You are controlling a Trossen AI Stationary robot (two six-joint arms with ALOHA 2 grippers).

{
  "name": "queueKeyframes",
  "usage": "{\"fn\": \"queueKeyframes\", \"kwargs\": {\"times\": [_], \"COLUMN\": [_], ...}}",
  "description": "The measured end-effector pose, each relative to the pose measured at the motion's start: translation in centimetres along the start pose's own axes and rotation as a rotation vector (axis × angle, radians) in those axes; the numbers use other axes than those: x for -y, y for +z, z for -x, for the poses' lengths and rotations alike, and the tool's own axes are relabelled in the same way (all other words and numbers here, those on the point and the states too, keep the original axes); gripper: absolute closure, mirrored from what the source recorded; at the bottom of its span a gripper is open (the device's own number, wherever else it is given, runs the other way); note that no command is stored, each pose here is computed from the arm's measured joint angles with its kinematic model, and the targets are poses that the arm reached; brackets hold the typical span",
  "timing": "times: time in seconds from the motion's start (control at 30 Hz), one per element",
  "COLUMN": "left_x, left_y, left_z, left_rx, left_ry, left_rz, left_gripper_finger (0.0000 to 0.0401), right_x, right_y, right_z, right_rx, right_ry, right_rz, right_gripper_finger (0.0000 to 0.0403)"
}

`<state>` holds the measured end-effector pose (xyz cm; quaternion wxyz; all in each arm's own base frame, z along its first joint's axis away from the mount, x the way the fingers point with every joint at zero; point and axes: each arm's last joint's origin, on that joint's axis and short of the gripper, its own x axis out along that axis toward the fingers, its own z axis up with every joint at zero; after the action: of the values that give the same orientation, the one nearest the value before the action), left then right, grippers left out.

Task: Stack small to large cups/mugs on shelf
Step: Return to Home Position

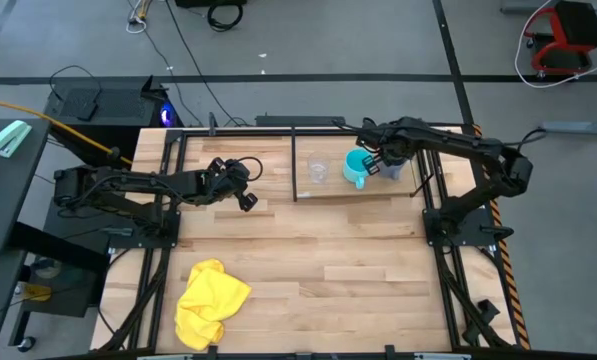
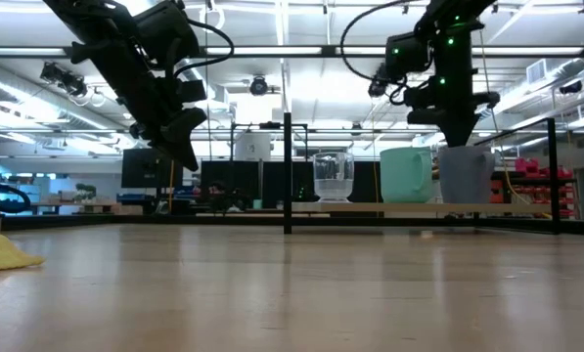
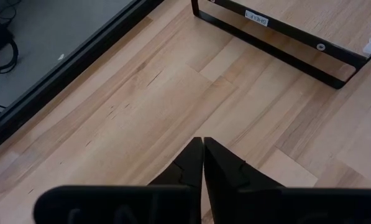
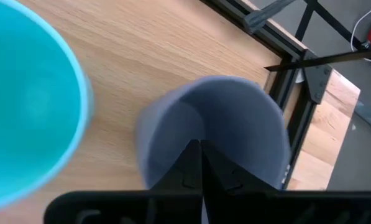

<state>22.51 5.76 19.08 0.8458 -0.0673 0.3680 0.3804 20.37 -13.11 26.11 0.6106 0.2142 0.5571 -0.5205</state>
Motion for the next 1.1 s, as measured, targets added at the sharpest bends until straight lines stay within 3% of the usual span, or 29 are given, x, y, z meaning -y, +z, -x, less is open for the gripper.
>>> {"fn": "queueKeyframes", "kwargs": {"times": [0.3,0.73,0.93,1.1], "left_x": [0.0,0.0,0.2,0.9], "left_y": [0.0,0.0,-0.1,-0.3], "left_z": [0.0,0.0,0.1,0.5], "left_rx": [0.000,0.000,0.002,0.007], "left_ry": [0.000,0.000,-0.008,-0.034], "left_rz": [0.026,0.050,0.048,0.025], "left_gripper_finger": [0.0379,0.0379,0.0380,0.0388], "right_x": [2.8,3.8,1.6,-0.2], "right_y": [-2.3,-8.8,-11.8,-14.5], "right_z": [3.8,10.1,12.5,14.2], "right_rx": [0.105,0.334,0.442,0.521], "right_ry": [0.076,0.403,0.590,0.719], "right_rz": [-0.057,-0.032,0.080,0.301], "right_gripper_finger": [0.0400,0.0389,0.0389,0.0388]}}
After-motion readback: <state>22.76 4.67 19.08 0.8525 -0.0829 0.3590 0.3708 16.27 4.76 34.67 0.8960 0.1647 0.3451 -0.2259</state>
